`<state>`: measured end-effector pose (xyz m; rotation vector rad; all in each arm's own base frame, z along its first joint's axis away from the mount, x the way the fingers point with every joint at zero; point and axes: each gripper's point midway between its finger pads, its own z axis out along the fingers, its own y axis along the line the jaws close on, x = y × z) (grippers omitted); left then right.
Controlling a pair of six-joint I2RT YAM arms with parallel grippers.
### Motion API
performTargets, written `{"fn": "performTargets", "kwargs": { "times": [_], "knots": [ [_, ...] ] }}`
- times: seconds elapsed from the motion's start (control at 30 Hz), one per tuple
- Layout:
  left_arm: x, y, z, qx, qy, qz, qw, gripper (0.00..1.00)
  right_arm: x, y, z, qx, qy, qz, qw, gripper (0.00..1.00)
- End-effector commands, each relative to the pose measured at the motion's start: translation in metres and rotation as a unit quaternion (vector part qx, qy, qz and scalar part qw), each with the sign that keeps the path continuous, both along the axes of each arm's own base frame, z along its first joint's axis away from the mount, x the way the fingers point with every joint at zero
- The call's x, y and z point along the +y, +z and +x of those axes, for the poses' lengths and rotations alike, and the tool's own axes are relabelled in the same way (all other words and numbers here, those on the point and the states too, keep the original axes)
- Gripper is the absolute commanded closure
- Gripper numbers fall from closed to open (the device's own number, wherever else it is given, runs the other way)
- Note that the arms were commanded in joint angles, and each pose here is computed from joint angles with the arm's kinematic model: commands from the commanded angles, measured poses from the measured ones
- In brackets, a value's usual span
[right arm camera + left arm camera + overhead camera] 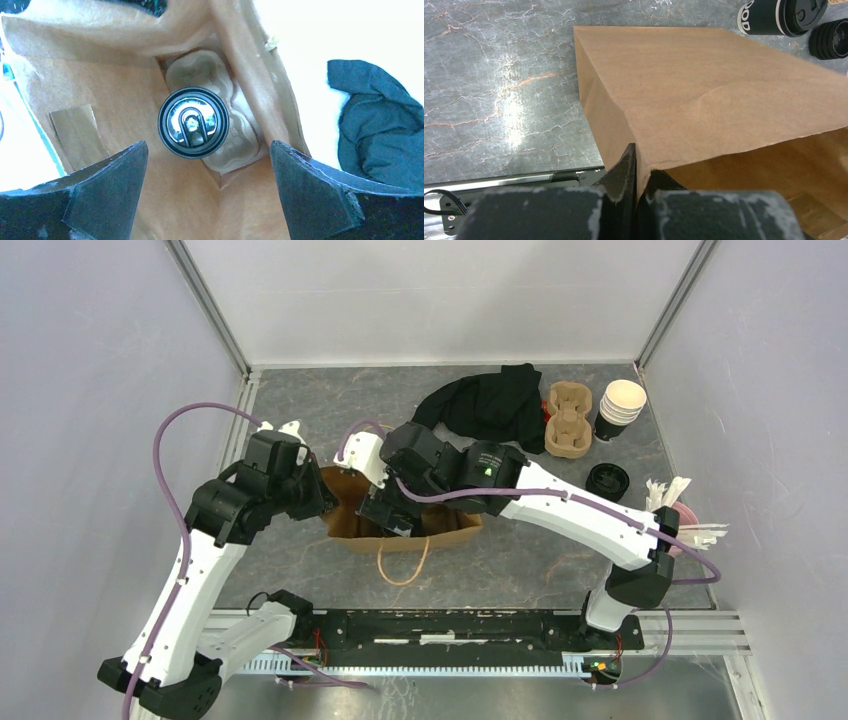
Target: Pack the takeout coffee
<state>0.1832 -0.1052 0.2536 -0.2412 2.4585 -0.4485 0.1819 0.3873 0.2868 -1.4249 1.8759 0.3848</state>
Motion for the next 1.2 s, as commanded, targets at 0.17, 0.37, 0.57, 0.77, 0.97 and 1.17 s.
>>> {"fn": "performTargets", "kwargs": {
  "times": [0.17, 0.37, 0.57, 0.77, 0.97, 1.17],
  "knots": [
    [-0.003, 0.017, 0.006, -0.025, -0.001, -0.012, 1.000, 0.95, -0.003, 0.020, -0.003, -0.029, -0.047, 0.022, 0.998, 0.02],
    [0.001, 0.009, 0.004, -0.016, 0.014, -0.005, 1.000, 0.95, -0.010, 0.064, -0.006, -0.013, -0.110, 0.128, 0.986, 0.02],
    [0.002, 0.008, 0.005, -0.012, 0.023, -0.008, 1.000, 0.97, -0.015, 0.082, -0.014, 0.016, -0.123, 0.166, 0.978, 0.02],
    [0.003, 0.013, 0.005, -0.017, 0.025, -0.008, 0.999, 0.97, -0.038, 0.096, -0.004, 0.014, -0.203, 0.185, 0.962, 0.02],
    [0.003, 0.011, 0.001, -0.015, 0.022, -0.010, 1.000, 0.96, -0.094, 0.152, 0.009, -0.007, -0.319, 0.282, 0.905, 0.02],
    [0.003, 0.014, 0.000, -0.016, 0.022, -0.010, 1.000, 0.90, -0.178, 0.125, 0.001, -0.027, -0.396, 0.276, 0.875, 0.02]
  ]
}}
